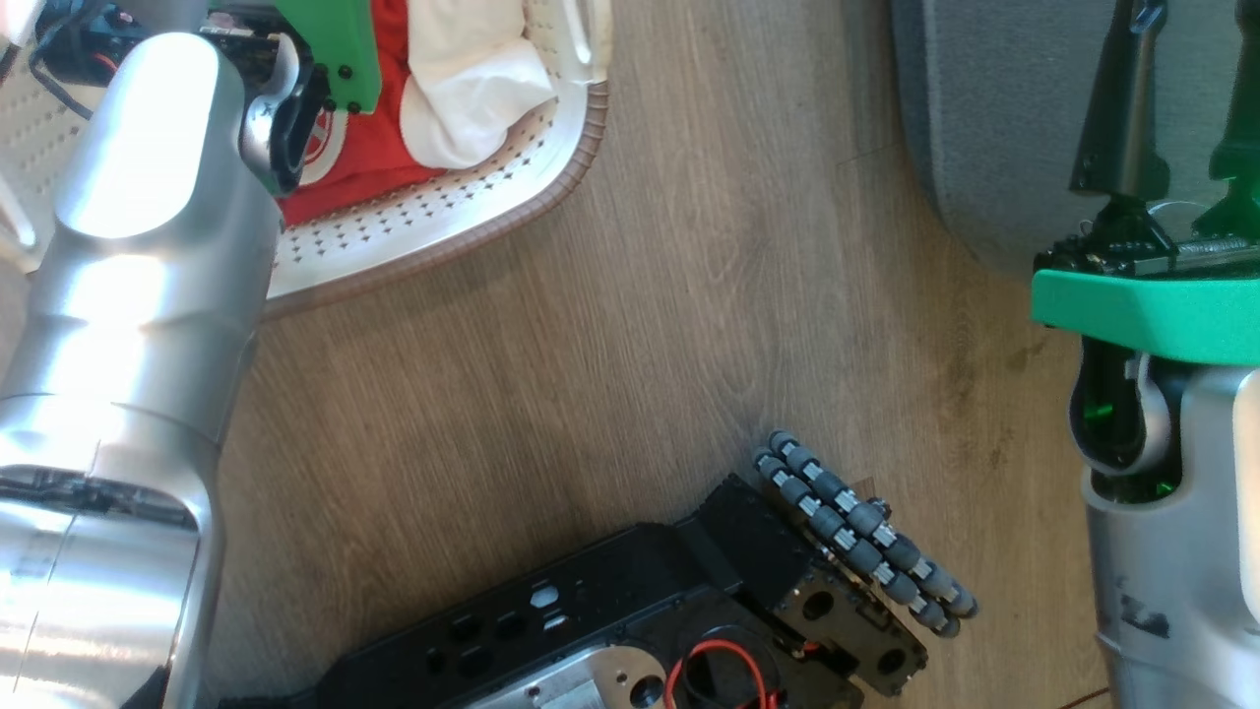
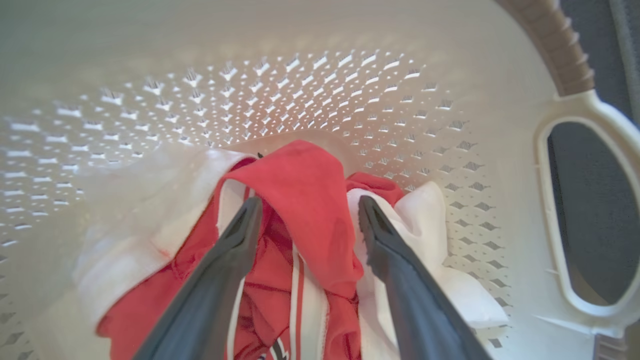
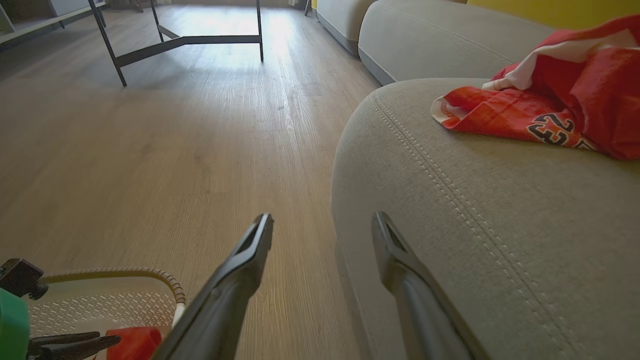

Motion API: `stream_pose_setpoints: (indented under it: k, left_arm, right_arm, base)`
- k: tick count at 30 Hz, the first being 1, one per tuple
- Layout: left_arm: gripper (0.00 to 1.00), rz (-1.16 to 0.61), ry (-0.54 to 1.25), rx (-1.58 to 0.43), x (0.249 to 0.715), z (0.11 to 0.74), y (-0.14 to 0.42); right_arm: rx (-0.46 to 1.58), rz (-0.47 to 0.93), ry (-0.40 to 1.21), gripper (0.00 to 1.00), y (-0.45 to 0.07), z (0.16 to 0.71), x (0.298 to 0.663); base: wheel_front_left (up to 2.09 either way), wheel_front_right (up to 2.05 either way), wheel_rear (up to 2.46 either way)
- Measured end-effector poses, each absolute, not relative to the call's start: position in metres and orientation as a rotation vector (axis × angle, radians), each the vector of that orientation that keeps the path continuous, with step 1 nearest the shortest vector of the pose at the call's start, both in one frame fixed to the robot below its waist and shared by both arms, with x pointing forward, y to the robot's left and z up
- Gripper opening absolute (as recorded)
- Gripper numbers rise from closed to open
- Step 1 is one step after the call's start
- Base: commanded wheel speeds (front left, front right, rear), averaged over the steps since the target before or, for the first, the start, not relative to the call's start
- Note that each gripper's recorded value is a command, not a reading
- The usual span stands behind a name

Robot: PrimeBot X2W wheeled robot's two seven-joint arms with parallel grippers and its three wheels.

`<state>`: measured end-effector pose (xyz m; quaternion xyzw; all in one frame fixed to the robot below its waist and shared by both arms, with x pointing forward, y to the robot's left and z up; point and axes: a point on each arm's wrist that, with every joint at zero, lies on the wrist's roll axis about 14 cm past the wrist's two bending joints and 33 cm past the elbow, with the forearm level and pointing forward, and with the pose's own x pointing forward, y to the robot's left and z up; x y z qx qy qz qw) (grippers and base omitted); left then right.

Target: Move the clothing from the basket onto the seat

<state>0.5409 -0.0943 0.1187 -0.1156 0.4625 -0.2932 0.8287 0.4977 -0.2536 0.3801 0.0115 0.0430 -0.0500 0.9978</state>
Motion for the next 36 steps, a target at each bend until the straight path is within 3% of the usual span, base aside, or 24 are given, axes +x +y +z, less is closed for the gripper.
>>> stream_pose_setpoints:
  k: [22,36]
  left_arm:
    - [1.00,-0.576,1.042,-0.290,0.526,0.096,-0.066]
    - [1.00,-0.626,1.138,-0.132,0.494,0.076,-0.057]
  right_arm:
    - [0.028,-0.029,0.126,1.00,-0.226,0.354,0.499]
    - [0.037,-0.034,0.128,1.00,-0.227,0.353,0.499]
  base:
    - [0.00,0.00,0.00]
    - [0.00,0.00,0.00]
